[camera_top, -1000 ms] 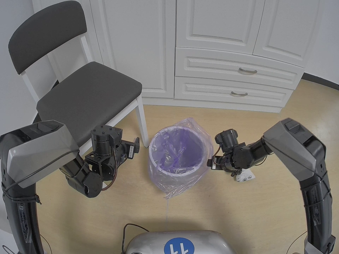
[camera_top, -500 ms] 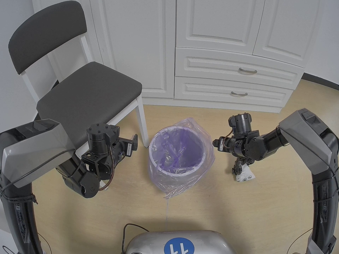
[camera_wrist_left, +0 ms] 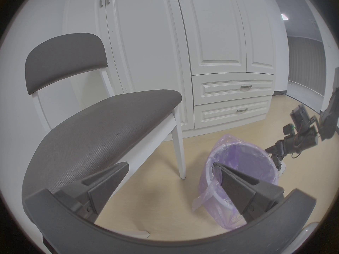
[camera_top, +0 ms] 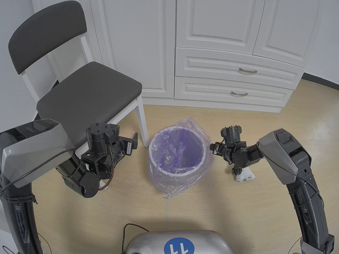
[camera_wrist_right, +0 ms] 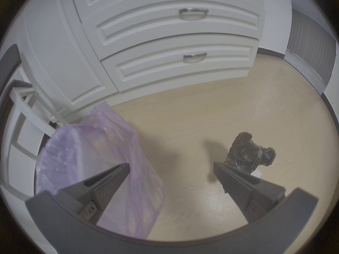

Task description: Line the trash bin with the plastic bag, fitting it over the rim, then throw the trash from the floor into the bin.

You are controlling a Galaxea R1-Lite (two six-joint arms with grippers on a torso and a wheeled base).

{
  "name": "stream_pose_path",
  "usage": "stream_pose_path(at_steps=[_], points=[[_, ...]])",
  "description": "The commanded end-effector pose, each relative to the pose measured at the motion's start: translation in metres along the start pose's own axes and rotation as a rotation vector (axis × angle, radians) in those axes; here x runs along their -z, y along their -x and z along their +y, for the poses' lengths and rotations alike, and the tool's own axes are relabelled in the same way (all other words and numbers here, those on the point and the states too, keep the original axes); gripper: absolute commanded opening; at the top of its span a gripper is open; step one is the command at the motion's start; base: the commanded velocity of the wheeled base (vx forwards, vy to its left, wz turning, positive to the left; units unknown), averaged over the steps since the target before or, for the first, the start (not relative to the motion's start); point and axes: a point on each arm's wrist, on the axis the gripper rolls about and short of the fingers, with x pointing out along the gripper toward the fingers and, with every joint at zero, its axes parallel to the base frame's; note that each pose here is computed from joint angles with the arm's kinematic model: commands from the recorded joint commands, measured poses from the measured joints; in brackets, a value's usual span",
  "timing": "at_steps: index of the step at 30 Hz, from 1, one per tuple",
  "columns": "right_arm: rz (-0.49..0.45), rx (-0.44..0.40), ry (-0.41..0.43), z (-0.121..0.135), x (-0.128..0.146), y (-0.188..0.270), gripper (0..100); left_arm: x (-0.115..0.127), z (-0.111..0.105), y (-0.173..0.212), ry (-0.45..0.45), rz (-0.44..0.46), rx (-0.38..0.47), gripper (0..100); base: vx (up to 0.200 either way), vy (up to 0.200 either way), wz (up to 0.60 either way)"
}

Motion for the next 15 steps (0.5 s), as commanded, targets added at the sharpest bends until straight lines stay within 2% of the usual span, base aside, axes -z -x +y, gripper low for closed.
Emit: stream_pose_path(at_steps=[1,8,15], points=[[0.038,0.032,0.005,-0.013,0.024,-0.021,100,0.001,0.000,0.000,0.000,-0.002,-0.001,100,0.000,0.000,0.00],[0.079,0.042,0.018,-0.008,0.027,-0.027,100,0.002,-0.001,0.000,-0.003,0.001,0.001,100,0.000,0.000,0.00],[0.098,0.016,0.042,0.008,0.041,-0.031,100,0.002,0.000,-0.001,-0.017,-0.011,-0.004,100,0.000,0.000,0.00]])
